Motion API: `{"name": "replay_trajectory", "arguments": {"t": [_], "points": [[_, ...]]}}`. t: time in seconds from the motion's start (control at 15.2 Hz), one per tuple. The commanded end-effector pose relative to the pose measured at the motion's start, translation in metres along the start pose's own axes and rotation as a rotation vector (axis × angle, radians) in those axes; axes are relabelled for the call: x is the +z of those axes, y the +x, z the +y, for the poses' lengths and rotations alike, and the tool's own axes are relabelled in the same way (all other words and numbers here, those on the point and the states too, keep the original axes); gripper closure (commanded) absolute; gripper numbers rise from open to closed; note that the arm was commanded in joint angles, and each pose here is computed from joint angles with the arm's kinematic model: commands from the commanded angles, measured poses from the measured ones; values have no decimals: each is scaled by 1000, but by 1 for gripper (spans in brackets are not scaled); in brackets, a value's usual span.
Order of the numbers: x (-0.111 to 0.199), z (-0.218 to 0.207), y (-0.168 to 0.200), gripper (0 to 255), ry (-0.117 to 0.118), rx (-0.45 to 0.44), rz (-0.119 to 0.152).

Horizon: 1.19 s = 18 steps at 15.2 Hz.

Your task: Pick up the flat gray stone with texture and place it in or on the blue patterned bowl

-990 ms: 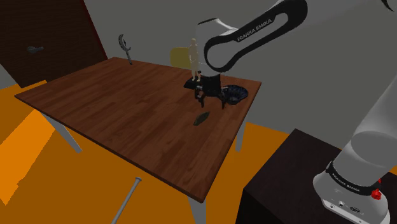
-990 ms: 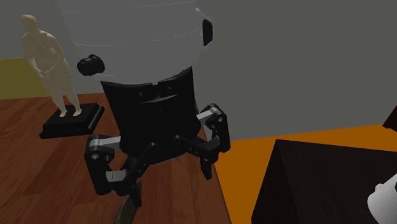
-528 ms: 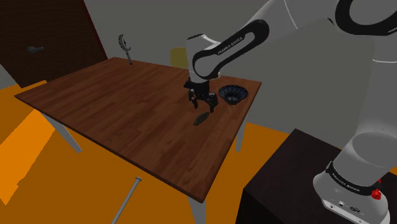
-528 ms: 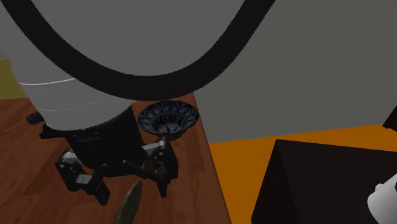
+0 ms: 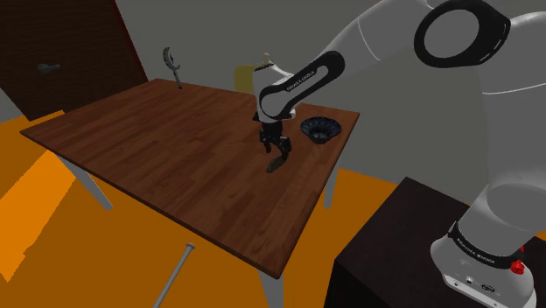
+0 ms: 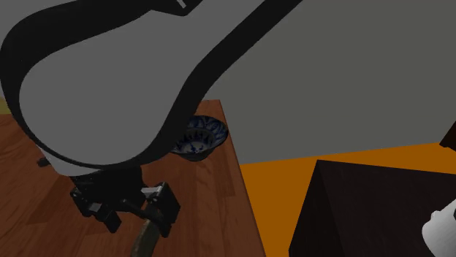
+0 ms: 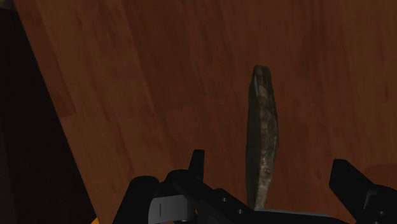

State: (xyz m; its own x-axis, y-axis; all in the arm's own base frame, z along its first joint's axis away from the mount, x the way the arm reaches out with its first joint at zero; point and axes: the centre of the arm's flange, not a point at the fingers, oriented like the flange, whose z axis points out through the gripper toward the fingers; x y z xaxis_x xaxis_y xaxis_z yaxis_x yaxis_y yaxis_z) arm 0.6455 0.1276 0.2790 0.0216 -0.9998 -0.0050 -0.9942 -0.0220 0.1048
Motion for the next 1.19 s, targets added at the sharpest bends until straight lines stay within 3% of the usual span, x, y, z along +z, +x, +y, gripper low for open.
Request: {"name": "replay_trajectory", "arguments": {"t": [0.0, 0.2, 0.73, 0.79, 1.12], "points": [[11, -1, 0, 0, 0, 4, 0], [30, -1, 0, 0, 0, 4, 0], [30, -1, 0, 0, 0, 4, 0], [30, -1, 0, 255, 0, 4, 0], [30, -1, 0, 255, 0, 4, 0]]}}
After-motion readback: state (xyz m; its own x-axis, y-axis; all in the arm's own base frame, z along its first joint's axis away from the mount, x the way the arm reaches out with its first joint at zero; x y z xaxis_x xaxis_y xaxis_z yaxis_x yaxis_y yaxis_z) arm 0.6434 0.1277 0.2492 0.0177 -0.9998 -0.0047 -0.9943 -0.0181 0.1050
